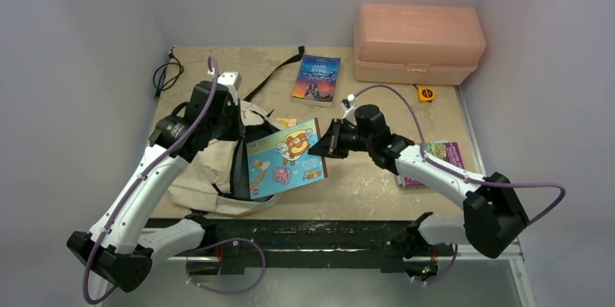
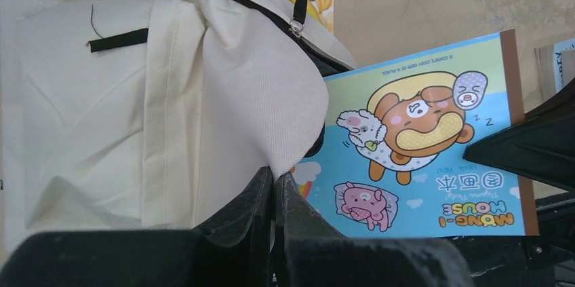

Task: Pack the student bag
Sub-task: Place the book in the student bag.

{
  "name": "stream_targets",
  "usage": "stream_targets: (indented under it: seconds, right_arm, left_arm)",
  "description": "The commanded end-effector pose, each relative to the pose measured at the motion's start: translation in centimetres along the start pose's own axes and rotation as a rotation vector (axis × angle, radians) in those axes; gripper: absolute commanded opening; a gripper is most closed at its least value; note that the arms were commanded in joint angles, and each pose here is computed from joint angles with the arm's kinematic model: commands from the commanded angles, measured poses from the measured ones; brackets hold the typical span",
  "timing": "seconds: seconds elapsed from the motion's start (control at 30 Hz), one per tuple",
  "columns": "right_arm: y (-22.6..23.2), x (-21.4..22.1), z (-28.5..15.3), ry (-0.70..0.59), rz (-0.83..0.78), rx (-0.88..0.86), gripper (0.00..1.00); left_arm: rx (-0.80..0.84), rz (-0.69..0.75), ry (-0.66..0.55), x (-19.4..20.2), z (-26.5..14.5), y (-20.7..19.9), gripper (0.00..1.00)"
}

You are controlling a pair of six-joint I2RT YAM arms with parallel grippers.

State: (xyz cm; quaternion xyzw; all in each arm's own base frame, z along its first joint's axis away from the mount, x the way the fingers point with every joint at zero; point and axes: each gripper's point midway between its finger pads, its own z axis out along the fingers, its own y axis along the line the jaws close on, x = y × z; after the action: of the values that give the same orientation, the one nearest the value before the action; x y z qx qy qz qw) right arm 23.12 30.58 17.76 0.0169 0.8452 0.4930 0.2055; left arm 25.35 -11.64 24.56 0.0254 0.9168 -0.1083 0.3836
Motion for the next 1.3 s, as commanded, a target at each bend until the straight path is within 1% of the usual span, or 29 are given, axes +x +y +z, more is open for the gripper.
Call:
stream_targets:
  seconds: [0.0,0.07,0.13,0.2,0.3,0.33,0.47,0.53,0.57,0.6,0.63,0.7,0.73,0.83,0.93,1.03,1.1,1.2,1.27]
  right_arm:
    - [1.8,0.2,0.5,-0.019,-0.094,-0.134,0.04]
    - [1.6,0.9,1.0,0.020,-0.097,-0.151,0.15]
    - [1.2,1.5,1.6,0.067,-0.105,-0.161,0.21]
    - [0.6,2.1,2.4,0.121,-0.111,-0.163,0.30]
    - [-0.1,2.9,3.3,0.203,-0.129,-0.159,0.39]
    - [-0.1,3.2,3.5,0.223,-0.133,-0.174,0.41]
    - [-0.2,3.8,4.5,0.291,-0.142,-0.198,0.45]
    - [-0.3,4.0,5.2,0.310,-0.153,-0.192,0.45]
    - [-0.2,4.2,5.4,0.316,-0.159,-0.194,0.45]
    - [0.0,4.3,5.6,0.318,-0.162,-0.196,0.42]
    - [0.0,4.3,5.9,0.317,-0.153,-0.190,0.35]
    - [0.5,4.4,6.0,0.318,-0.134,-0.189,0.10]
    - [0.8,4.3,5.8,0.314,-0.123,-0.183,0.00]
    - [1.6,3.6,4.5,0.269,-0.110,-0.139,0.00]
    - [3.5,2.7,3.5,0.218,-0.091,-0.177,0.00]
    - [5.2,2.0,3.2,0.166,0.010,-0.258,0.00]
    - [6.4,0.6,2.7,0.094,0.064,-0.317,0.00]
    - [7.1,-1.1,2.5,0.023,0.111,-0.362,0.00]
    - [8.0,-1.5,3.0,0.032,0.107,-0.410,0.00]
  left_arm:
    - [0.094,-0.045,-0.081,-1.6,-0.3,-1.7,0.00]
    - [0.109,-0.047,-0.069,-1.1,0.0,-1.9,0.00]
    - [0.123,-0.049,-0.056,-0.7,0.2,-2.1,0.00]
    - [0.155,-0.052,-0.039,-0.2,0.1,-2.7,0.00]
    - [0.175,-0.055,-0.030,0.3,0.0,-2.9,0.00]
    - [0.180,-0.055,-0.028,0.4,-0.1,-3.0,0.00]
    - [0.197,-0.058,-0.022,0.9,-0.3,-3.1,0.00]
    - [0.204,-0.058,-0.013,1.2,-0.1,-3.2,0.00]
    - [0.206,-0.058,-0.010,1.3,-0.1,-3.2,0.00]
    - [0.204,-0.056,-0.007,1.4,0.0,-3.2,0.00]
    - [0.204,-0.052,-0.008,1.4,0.0,-3.2,0.00]
    - [0.195,-0.037,-0.021,1.2,-0.2,-2.9,0.00]
    - [0.181,-0.031,-0.032,1.0,-0.4,-2.6,0.00]
    - [0.114,-0.004,-0.084,0.0,-1.3,-1.3,0.00]
    - [0.089,0.022,-0.146,-0.8,-2.2,-0.5,0.00]
    - [0.086,0.033,-0.185,-1.4,-3.0,-0.3,0.00]
    - [0.064,0.029,-0.205,-1.6,-3.4,0.1,0.00]
    - [0.048,0.028,-0.222,-1.9,-4.0,0.5,0.00]
    - [0.056,0.035,-0.220,-1.8,-4.1,0.4,0.00]
